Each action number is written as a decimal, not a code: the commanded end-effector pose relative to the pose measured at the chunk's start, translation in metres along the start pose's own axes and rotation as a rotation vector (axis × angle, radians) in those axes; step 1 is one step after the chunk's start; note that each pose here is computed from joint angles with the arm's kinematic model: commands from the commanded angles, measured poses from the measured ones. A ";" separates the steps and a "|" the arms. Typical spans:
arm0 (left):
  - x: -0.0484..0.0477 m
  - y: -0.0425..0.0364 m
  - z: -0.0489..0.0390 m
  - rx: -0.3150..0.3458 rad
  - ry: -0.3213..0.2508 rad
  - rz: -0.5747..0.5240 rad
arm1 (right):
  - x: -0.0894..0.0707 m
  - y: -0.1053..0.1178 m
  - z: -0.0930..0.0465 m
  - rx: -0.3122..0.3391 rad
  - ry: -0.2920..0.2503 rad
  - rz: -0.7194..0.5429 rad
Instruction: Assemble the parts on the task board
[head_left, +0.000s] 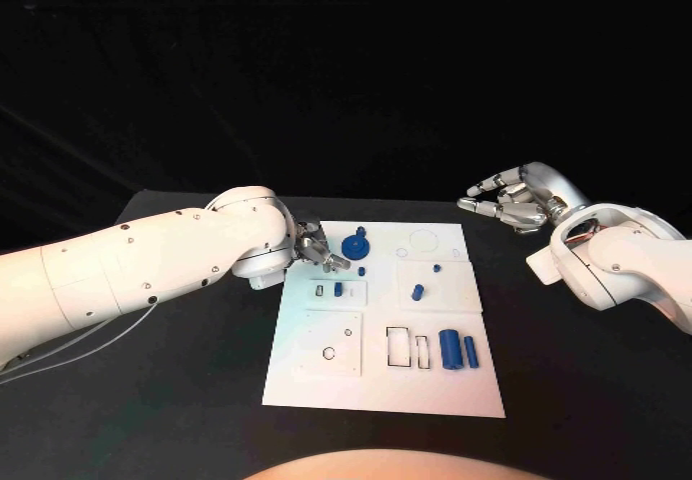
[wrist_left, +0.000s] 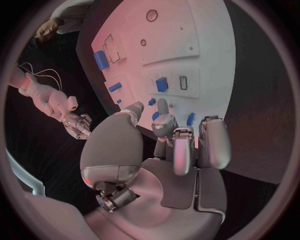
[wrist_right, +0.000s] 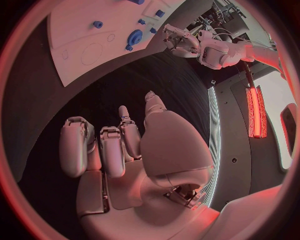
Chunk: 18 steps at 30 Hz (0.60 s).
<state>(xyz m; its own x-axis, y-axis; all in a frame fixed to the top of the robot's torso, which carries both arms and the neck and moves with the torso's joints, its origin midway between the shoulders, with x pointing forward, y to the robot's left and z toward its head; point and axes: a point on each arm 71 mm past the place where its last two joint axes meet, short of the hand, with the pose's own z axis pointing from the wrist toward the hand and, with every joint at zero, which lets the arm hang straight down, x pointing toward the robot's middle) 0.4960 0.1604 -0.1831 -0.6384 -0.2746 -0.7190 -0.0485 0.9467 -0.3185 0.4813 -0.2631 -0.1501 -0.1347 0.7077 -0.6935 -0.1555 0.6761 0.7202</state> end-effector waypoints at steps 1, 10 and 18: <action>-0.0088 0.0049 0.0014 -0.020 -0.009 -0.022 | 0.001 0.001 0.000 -0.016 0.004 -0.006; -0.0242 0.0099 0.0074 -0.023 -0.032 -0.064 | 0.001 0.001 0.000 -0.015 0.005 -0.006; -0.0414 0.0207 0.0181 -0.065 -0.047 -0.058 | 0.002 0.001 0.001 -0.015 0.007 -0.006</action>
<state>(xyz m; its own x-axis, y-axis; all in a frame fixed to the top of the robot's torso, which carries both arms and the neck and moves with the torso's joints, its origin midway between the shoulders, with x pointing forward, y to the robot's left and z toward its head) 0.5337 0.1899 -0.1715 -0.5803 -0.3469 -0.7369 -0.1541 0.9352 -0.3188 0.4817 -0.2620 -0.1504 -0.1361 0.7077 -0.6932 -0.1574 0.6754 0.7204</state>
